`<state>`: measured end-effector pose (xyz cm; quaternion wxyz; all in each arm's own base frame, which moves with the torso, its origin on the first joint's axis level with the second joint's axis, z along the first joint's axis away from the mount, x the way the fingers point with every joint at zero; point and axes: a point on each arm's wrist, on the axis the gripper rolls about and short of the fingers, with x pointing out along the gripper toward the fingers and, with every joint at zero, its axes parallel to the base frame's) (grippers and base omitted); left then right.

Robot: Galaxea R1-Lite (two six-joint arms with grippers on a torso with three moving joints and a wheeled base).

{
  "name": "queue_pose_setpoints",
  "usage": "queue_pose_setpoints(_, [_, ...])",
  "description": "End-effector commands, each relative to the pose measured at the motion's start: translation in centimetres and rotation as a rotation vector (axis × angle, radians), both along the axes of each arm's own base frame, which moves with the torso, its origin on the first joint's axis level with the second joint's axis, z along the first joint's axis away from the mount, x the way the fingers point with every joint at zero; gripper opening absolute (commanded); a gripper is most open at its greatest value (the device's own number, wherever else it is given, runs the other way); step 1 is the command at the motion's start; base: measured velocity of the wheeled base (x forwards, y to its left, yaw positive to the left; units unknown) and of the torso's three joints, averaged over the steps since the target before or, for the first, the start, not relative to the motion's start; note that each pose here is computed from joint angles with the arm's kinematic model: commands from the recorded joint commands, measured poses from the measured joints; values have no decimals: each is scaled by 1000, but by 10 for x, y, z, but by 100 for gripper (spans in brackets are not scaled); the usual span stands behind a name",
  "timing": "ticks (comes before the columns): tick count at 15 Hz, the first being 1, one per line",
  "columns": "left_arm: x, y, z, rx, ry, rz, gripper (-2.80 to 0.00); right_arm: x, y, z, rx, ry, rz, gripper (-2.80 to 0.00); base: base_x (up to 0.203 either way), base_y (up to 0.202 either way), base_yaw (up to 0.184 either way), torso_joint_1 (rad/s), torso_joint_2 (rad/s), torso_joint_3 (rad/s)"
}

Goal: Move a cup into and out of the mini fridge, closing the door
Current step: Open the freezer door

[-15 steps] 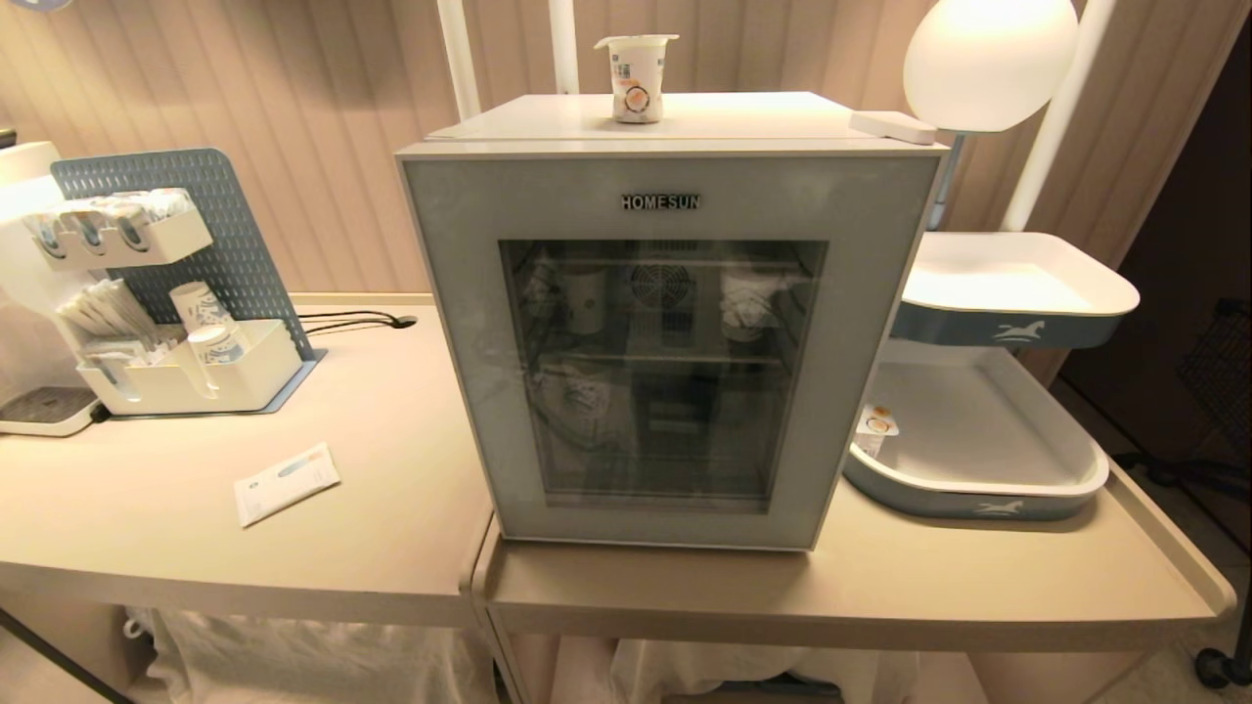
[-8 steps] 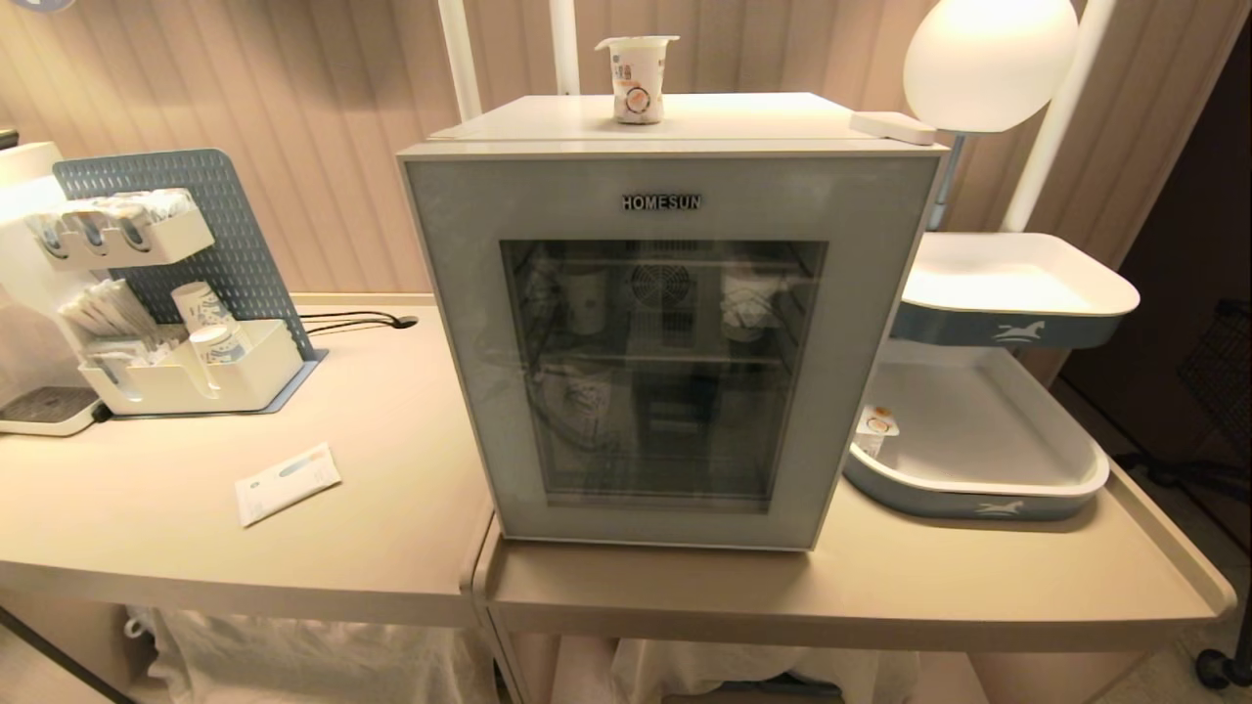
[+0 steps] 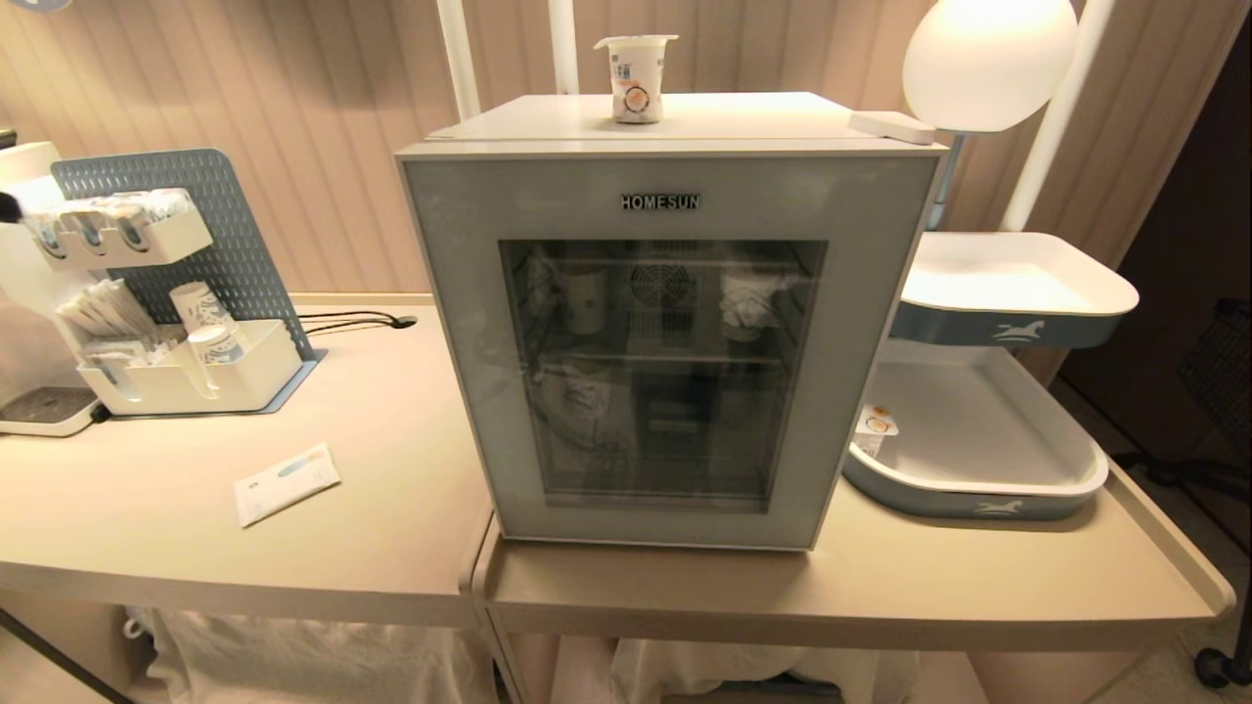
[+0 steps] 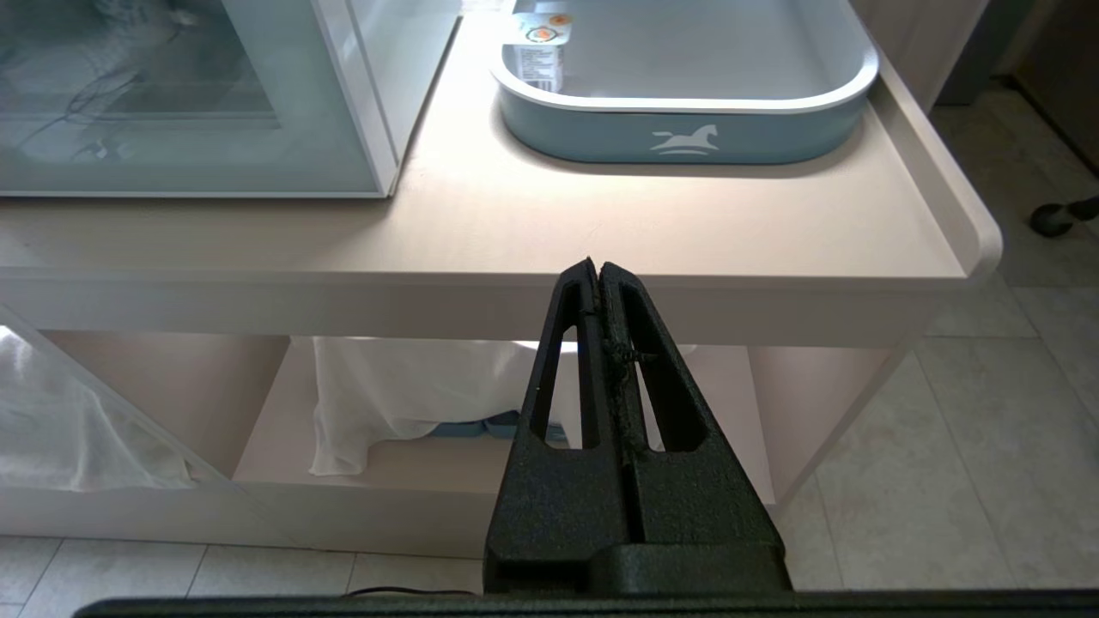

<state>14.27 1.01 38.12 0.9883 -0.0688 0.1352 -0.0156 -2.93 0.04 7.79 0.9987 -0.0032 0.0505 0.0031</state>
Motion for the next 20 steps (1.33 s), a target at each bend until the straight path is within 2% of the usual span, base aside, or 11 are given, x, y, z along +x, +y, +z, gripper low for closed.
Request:
queue_pose_setpoints(1, [119, 25, -36, -145, 221, -204, -280, 0, 0, 0, 0, 2, 0, -280, 0, 0, 0, 0, 0, 0])
queue_pose_setpoints(3, [165, 59, -62, -346, 269, -508, -280, 0, 0, 0, 0, 2, 2, -280, 0, 0, 0, 0, 0, 0])
queue_pose_setpoints(4, [178, 75, -76, -419, 271, -606, -280, 0, 0, 0, 0, 2, 0, -280, 0, 0, 0, 0, 0, 0])
queue_pose_setpoints(5, [188, 89, -91, -481, 262, -693, -280, 0, 0, 0, 0, 0, 2, -280, 0, 0, 0, 0, 0, 0])
queue_pose_setpoints(6, [196, 96, -105, -503, 251, -753, -280, 0, 0, 0, 0, 0, 2, -280, 0, 0, 0, 0, 0, 0])
queue_pose_setpoints(7, [199, 97, -118, -499, 253, -781, -280, 0, 0, 0, 0, 1, 1, -280, 0, 0, 0, 0, 0, 0])
queue_pose_setpoints(9, [206, 88, -141, -434, 235, -864, -280, 0, 0, 0, 0, 0, 0, -280, 0, 0, 0, 0, 0, 0])
queue_pose_setpoints(12, [199, 70, -153, -502, 121, -1078, -280, 0, 0, 0, 0, -1, 1, -280, 0, 0, 0, 0, 0, 0])
queue_pose_setpoints(13, [196, 60, -151, -502, 101, -1125, -280, 0, 0, 0, 0, -1, 2, -280, 0, 0, 0, 0, 0, 0])
queue_pose_setpoints(16, [203, 42, -153, -438, 55, -1196, -280, 0, 0, 0, 0, -1, 0, -280, 0, 0, 0, 0, 0, 0])
queue_pose_setpoints(20, [204, 28, -165, -428, 70, -1226, -280, 0, 0, 0, -2, 0, 2, -280, 0, 0, 0, 0, 0, 0])
